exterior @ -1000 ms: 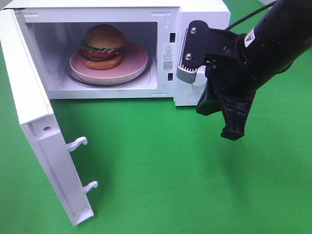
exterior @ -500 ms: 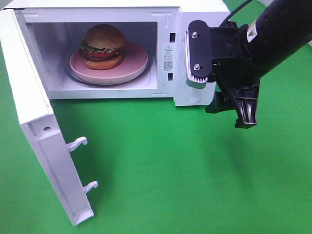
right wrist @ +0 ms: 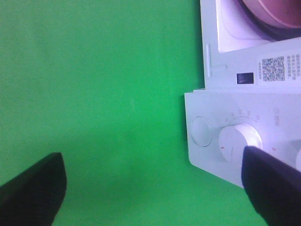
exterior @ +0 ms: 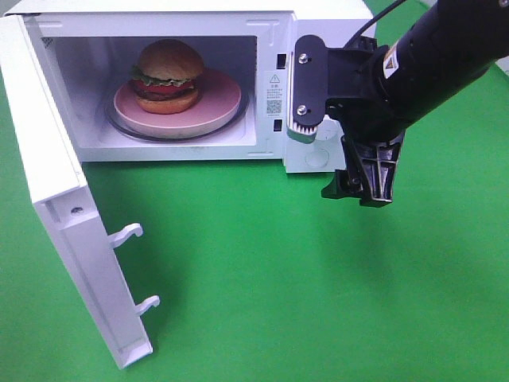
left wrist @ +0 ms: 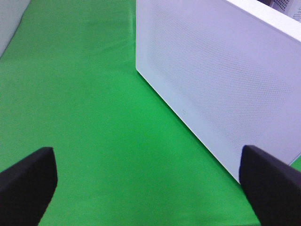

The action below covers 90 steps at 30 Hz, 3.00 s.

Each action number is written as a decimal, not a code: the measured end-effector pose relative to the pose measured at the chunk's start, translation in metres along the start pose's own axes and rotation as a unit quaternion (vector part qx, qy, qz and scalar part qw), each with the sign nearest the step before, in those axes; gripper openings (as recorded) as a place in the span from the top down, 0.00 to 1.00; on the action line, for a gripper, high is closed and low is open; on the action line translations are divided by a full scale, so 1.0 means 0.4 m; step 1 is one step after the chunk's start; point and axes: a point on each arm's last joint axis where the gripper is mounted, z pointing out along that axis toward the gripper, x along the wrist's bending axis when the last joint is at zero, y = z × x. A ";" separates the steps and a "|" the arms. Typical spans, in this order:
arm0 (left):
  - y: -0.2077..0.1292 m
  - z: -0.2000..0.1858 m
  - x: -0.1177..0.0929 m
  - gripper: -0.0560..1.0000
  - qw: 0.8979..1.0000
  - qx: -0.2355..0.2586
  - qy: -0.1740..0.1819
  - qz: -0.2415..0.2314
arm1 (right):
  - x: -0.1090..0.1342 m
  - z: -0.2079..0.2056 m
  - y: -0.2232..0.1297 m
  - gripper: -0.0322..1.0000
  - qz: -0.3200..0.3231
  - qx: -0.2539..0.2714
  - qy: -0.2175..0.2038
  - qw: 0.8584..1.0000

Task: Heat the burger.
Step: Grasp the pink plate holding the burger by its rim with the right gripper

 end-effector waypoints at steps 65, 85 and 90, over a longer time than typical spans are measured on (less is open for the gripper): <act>0.000 0.000 0.000 0.03 1.000 0.000 0.000 0.000 | -0.185 0.453 0.311 0.20 -0.035 -0.043 -0.062 0.997; 0.000 0.000 0.000 0.03 1.000 0.000 0.000 0.000 | -0.187 0.486 0.316 0.71 -0.023 -0.046 -0.060 0.997; 0.000 0.000 0.000 0.03 1.000 0.000 0.000 0.000 | -0.181 0.476 0.321 0.88 -0.026 -0.038 -0.052 0.998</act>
